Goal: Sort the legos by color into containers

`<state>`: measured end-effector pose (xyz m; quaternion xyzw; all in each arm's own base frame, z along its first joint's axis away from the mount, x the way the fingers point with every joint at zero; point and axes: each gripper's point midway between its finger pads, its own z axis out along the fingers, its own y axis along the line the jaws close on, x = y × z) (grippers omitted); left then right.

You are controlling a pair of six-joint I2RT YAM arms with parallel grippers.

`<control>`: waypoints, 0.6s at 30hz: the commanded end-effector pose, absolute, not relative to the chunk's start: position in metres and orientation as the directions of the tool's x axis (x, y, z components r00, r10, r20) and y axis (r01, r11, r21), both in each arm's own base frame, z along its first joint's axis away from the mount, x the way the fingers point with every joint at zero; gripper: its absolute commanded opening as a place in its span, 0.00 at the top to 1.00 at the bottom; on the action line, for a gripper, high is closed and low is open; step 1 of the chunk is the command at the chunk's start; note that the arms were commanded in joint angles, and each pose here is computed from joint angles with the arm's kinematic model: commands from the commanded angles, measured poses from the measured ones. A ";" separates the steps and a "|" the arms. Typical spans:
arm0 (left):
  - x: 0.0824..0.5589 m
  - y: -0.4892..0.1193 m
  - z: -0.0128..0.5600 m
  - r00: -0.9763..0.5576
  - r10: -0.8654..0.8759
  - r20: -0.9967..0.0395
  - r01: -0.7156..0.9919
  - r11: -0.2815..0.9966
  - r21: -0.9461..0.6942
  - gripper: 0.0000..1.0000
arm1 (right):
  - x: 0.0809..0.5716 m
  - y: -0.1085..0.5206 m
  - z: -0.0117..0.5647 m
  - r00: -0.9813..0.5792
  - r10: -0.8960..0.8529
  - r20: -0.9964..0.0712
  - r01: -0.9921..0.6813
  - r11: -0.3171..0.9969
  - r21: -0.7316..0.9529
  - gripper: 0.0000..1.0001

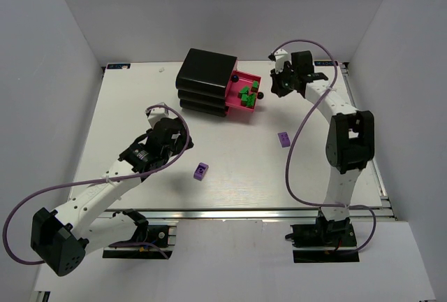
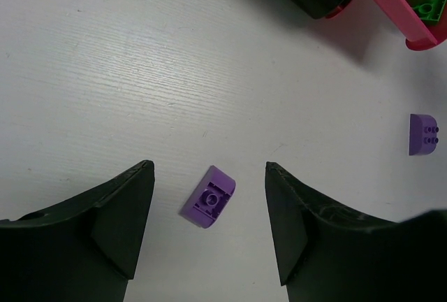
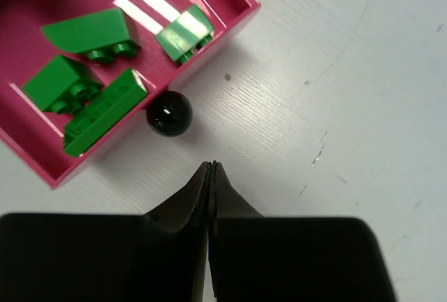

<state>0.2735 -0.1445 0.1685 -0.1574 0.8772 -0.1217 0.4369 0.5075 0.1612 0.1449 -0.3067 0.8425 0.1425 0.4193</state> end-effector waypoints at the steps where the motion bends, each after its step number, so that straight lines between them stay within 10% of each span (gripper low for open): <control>1: 0.278 -0.147 0.187 -0.535 -0.394 -0.747 -0.145 0.914 -0.378 0.25 | 0.520 0.159 0.133 -0.536 -0.349 -0.768 -0.548 0.837 0.002 1.00; 18: 0.280 -0.147 0.199 -0.530 -0.400 -0.748 -0.151 0.912 -0.381 0.25 | 0.556 0.225 0.119 -0.543 -0.209 -0.814 -0.651 0.716 0.251 0.89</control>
